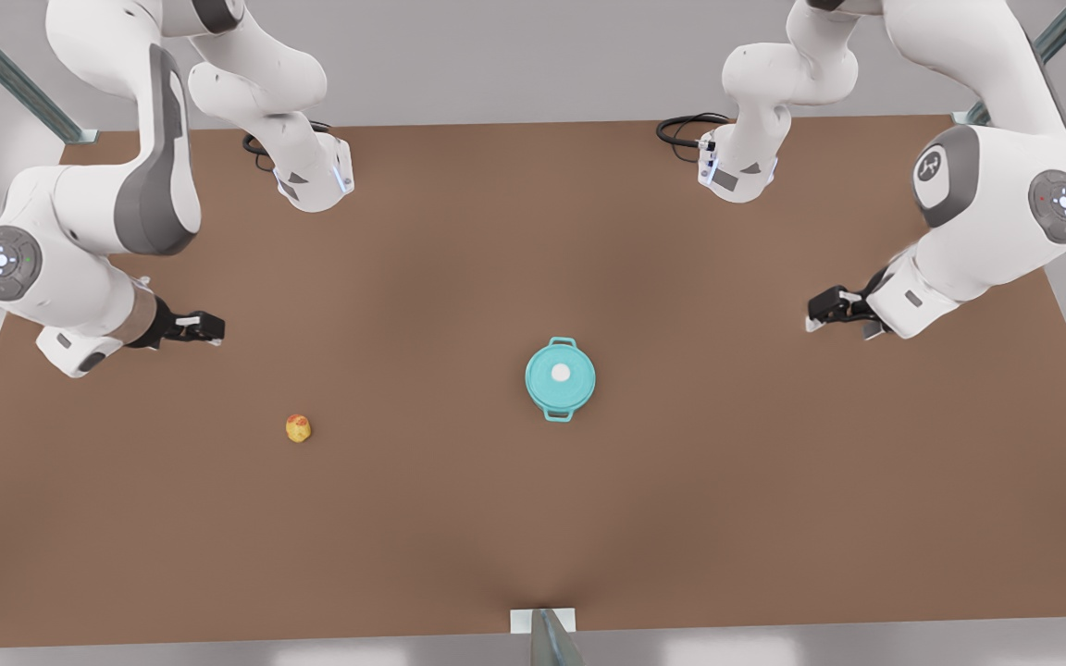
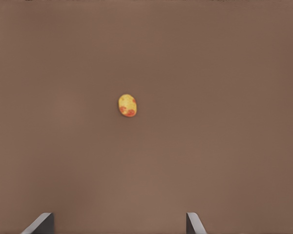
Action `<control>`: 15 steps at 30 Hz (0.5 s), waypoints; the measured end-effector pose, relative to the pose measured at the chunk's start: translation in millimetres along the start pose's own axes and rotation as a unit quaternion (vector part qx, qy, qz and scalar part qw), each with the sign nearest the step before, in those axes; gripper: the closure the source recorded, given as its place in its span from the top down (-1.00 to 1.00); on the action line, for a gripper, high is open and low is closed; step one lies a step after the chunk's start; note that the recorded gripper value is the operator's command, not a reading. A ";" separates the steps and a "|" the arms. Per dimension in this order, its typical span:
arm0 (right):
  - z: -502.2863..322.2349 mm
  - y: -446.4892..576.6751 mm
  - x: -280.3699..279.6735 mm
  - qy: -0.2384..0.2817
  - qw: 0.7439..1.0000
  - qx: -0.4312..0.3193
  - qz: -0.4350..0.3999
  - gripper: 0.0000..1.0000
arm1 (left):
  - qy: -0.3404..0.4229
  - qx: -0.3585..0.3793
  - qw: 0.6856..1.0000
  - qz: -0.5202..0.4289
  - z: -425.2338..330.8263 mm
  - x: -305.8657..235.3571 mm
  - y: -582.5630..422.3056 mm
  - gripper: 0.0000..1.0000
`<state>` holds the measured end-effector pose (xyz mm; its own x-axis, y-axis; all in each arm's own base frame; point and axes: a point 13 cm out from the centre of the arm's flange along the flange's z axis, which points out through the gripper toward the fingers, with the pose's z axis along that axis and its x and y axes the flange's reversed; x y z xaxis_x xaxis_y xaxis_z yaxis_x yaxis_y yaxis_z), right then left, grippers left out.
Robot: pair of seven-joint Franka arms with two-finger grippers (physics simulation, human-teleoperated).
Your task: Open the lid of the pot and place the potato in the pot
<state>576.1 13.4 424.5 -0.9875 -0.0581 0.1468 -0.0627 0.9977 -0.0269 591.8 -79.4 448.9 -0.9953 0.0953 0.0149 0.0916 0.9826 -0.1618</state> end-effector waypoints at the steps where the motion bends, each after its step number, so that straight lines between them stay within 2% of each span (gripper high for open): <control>1: -1.8 -1.2 0.4 -0.001 1.000 0.000 0.001 1.00 | -0.002 0.000 1.000 -0.002 -0.5 -0.9 0.8 1.00; 5: 6.9 8.8 -5.6 0.003 1.000 0.000 -0.010 1.00 | 0.000 0.000 1.000 0.000 2.8 -0.2 -6.1 1.00; 7: 22.7 43.6 -16.8 0.005 0.999 0.004 -0.039 1.00 | 0.001 -0.002 1.000 0.030 6.8 -9.2 -47.0 1.00; 9: 40.9 76.8 -25.4 0.007 0.998 0.008 -0.066 1.00 | 0.013 0.001 0.995 0.100 31.8 -10.4 -158.5 1.00; 11: 67.1 86.1 -29.1 0.011 0.997 0.010 -0.074 1.00 | 0.037 0.007 0.981 0.191 76.7 23.1 -298.2 1.00; 13: 90.9 85.8 -35.9 0.006 0.997 0.010 -0.076 1.00 | 0.042 -0.009 0.975 0.218 130.7 25.0 -370.7 1.00; 15: 116.0 86.9 -53.6 -0.009 0.997 0.013 -0.082 1.00 | 0.040 -0.040 0.977 0.205 197.3 19.9 -399.7 1.00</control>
<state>606.7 99.1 299.6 -0.9661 -0.2207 0.1338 -0.2265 0.9735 -0.0298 529.5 -501.7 319.2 -0.8690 0.4929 0.0434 0.4877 0.8680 -0.0931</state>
